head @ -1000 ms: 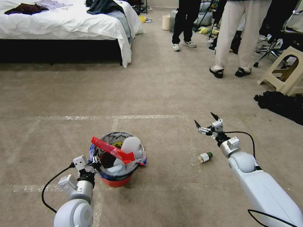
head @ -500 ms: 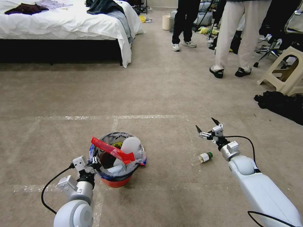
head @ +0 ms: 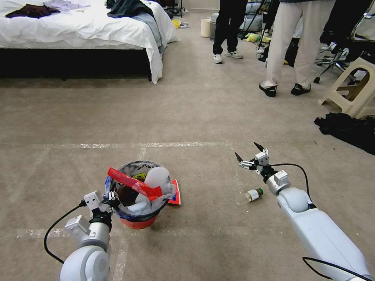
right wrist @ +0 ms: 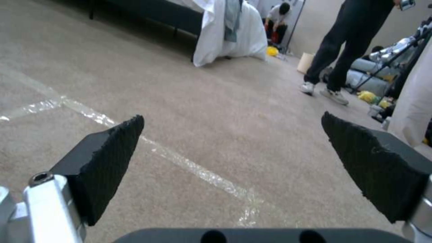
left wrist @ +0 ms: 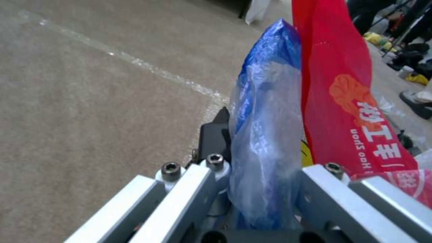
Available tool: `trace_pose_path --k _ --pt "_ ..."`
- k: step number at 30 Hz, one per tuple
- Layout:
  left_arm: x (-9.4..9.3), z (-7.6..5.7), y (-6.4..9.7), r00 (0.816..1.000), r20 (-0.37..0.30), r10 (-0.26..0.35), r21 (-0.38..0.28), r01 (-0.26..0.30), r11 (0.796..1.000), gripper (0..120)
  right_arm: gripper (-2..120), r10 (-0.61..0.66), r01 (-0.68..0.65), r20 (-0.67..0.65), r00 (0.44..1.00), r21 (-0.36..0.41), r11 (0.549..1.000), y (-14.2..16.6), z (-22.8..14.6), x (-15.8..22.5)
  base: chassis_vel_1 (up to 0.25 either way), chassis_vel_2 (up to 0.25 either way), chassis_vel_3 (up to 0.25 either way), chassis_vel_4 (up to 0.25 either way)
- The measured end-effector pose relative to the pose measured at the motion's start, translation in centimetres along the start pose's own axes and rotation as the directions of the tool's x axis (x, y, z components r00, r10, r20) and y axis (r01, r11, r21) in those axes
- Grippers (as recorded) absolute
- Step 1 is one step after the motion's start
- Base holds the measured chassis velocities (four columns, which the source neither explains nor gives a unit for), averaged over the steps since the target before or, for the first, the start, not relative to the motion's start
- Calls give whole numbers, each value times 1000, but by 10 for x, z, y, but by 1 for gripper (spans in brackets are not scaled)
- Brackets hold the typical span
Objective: Pick up the trash bin and place the garbage on the floor into it.
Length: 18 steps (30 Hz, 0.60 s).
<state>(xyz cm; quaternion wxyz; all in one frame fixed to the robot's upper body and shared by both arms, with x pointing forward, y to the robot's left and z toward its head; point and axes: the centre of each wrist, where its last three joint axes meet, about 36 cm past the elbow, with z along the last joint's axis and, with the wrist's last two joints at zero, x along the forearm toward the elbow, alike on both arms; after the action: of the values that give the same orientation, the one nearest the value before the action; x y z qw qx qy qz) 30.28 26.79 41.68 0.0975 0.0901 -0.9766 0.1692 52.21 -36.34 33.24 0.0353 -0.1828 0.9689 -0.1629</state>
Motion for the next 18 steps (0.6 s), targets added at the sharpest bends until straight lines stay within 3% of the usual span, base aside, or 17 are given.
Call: trace_pose_path --k 11,13,18 --pt "0 1 0 1000 -1 -1 -5 1 1000 4 100 27 -17 -116 993 85 996 -31 25 7 0 0 0 0" --pt "0 2 -3 1000 -5 6 -7 -6 1000 4 100 18 7 -139 990 182 983 -59 20 -1 0 0 0 0" --pt "-1 4 -4 1000 -6 6 -9 -6 1000 4 100 -21 67 -165 986 279 958 -84 16 -18 0 0 0 0"
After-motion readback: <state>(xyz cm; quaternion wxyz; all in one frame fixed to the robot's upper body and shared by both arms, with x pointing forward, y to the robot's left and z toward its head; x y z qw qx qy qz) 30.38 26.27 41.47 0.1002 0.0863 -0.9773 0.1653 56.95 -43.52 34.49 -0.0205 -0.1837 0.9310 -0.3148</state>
